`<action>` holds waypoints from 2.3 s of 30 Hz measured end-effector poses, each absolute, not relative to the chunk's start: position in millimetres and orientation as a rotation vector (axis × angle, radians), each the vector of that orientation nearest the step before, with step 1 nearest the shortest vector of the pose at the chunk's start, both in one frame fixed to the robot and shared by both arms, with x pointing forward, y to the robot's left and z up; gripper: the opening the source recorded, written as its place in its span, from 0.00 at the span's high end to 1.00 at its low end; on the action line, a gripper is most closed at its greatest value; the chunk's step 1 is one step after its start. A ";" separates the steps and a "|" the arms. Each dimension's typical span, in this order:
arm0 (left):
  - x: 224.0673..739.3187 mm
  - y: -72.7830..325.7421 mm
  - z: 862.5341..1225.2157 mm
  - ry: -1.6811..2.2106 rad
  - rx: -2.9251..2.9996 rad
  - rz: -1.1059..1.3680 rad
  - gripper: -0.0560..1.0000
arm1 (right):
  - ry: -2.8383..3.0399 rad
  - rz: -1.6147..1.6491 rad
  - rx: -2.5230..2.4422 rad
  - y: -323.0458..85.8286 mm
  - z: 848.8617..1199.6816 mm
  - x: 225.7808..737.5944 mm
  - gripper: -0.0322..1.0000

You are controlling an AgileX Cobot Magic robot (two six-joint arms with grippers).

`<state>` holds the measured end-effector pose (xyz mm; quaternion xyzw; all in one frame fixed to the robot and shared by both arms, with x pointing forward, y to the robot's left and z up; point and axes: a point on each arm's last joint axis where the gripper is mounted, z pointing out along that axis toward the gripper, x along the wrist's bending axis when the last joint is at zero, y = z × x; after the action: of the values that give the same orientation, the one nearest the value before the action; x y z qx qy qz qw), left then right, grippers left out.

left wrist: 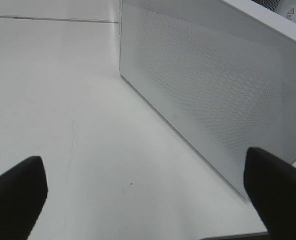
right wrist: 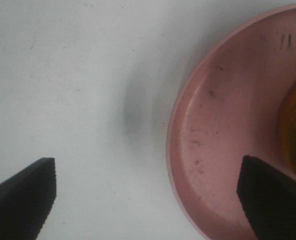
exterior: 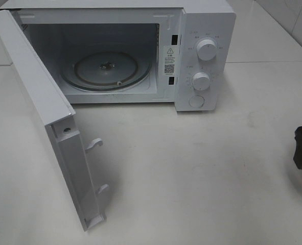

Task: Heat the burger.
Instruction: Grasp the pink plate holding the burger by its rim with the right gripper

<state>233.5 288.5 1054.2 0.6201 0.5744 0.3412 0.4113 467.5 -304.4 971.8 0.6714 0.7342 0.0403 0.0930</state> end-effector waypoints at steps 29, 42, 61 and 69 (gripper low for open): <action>233.5 288.5 1054.2 1.445 1.560 0.859 0.01 | 2.211 0.009 2.098 -326.3 897.9 497.7 0.14; 233.5 288.5 1054.2 1.445 1.560 0.859 0.01 | 2.190 -0.034 2.101 -329.3 889.1 499.7 0.63; 233.6 288.5 1054.3 1.445 1.560 0.859 0.01 | 2.137 -0.051 2.144 -329.7 891.1 500.4 0.81; 233.6 288.5 1054.3 1.445 1.560 0.859 0.01 | 2.108 -0.165 2.070 -321.7 899.5 498.1 0.89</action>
<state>233.6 288.5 1054.3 0.6199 0.5742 0.3415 0.4116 498.1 -321.7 899.5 0.6966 0.7095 -0.0556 0.0910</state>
